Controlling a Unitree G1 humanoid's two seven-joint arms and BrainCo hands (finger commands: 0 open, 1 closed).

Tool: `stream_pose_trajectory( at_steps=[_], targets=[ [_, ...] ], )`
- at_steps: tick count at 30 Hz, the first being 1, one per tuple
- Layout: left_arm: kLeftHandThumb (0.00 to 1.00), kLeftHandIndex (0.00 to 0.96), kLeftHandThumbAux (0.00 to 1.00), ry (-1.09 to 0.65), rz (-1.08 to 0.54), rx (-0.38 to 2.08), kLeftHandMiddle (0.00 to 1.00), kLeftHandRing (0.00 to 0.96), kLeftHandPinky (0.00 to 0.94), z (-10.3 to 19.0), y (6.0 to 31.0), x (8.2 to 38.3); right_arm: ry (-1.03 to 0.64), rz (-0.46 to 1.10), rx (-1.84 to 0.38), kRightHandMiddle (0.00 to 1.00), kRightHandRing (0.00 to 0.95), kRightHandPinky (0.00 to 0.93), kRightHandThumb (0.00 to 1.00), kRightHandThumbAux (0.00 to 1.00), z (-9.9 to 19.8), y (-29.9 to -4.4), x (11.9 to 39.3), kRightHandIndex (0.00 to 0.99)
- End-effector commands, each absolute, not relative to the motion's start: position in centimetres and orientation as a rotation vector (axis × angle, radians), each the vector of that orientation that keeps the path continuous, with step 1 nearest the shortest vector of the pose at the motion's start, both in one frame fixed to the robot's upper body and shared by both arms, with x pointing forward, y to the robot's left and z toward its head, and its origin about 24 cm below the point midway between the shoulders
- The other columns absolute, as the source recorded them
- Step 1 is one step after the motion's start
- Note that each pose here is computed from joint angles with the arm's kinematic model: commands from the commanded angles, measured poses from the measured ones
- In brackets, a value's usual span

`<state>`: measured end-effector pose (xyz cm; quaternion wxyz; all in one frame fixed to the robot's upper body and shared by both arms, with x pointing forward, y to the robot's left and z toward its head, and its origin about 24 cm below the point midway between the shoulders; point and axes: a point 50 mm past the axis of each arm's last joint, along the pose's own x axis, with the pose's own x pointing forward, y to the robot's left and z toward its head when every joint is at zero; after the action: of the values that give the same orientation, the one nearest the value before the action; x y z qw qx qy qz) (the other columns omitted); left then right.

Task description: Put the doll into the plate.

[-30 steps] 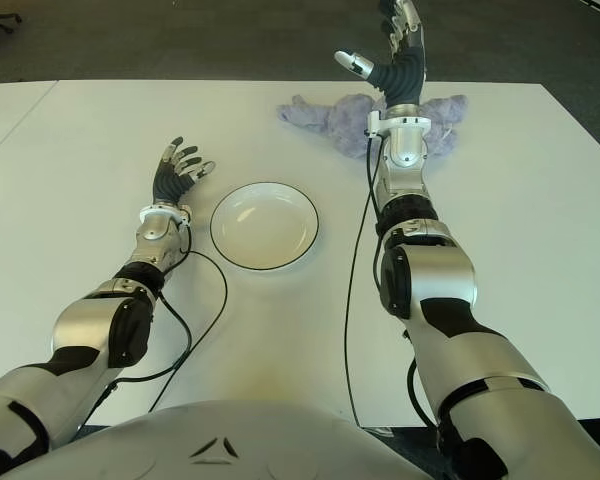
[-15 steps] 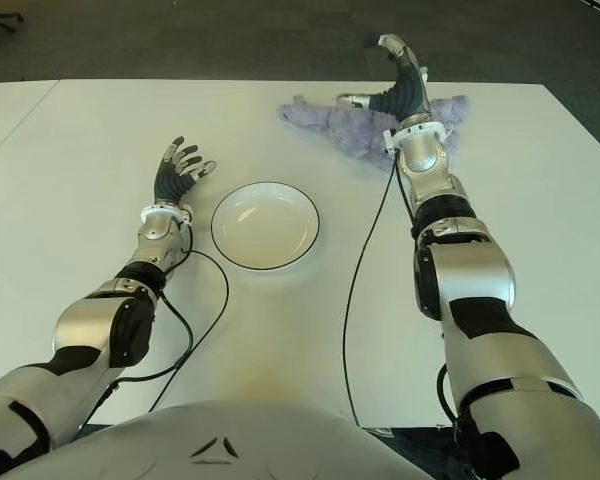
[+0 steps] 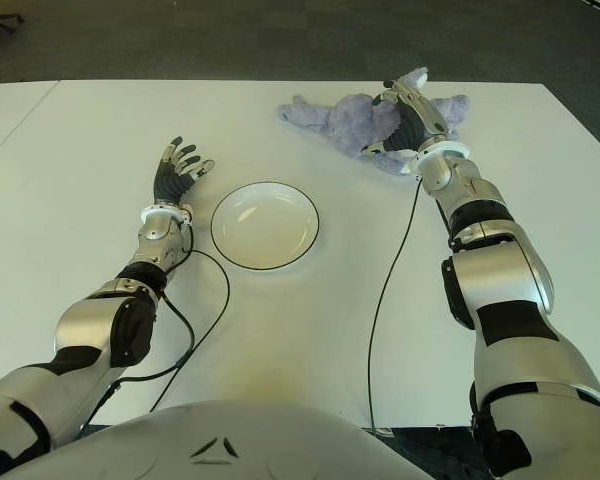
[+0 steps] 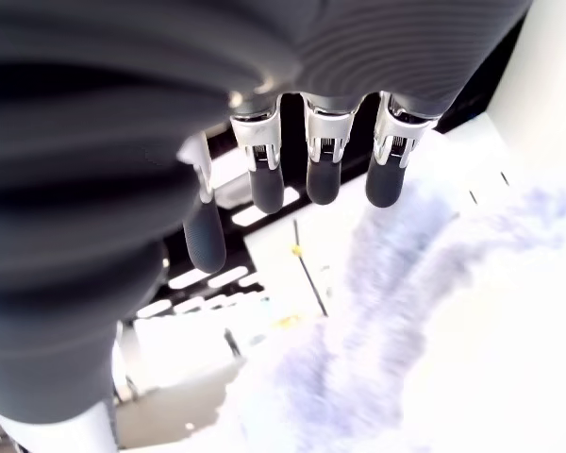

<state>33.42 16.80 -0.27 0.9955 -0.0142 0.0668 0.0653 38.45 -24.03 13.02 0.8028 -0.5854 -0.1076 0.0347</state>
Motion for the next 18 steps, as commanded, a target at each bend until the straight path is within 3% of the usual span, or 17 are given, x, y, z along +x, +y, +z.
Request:
stream_pose_trajectory(
  at_steps=[1, 13, 18],
  targets=[
    [0.069, 0.061, 0.773, 0.444, 0.125, -0.085, 0.191, 0.216, 0.233, -6.8, 15.4, 28.4, -0.194, 0.093, -1.323, 0.045, 0.000, 0.000, 0.078, 0.788, 12.3, -24.6, 38.2, 0.236],
    [0.083, 0.055, 0.763, 0.455, 0.127, -0.092, 0.186, 0.215, 0.237, -6.8, 15.2, 28.5, -0.161, 0.098, -1.403, 0.058, 0.000, 0.000, 0.157, 0.767, 11.8, -25.6, 37.7, 0.257],
    [0.064, 0.051, 0.746, 0.468, 0.127, -0.071, 0.186, 0.213, 0.228, -6.9, 15.2, 28.5, -0.136, 0.111, -1.454, 0.056, 0.000, 0.000, 0.112, 0.774, 11.5, -26.2, 37.5, 0.257]
  ],
)
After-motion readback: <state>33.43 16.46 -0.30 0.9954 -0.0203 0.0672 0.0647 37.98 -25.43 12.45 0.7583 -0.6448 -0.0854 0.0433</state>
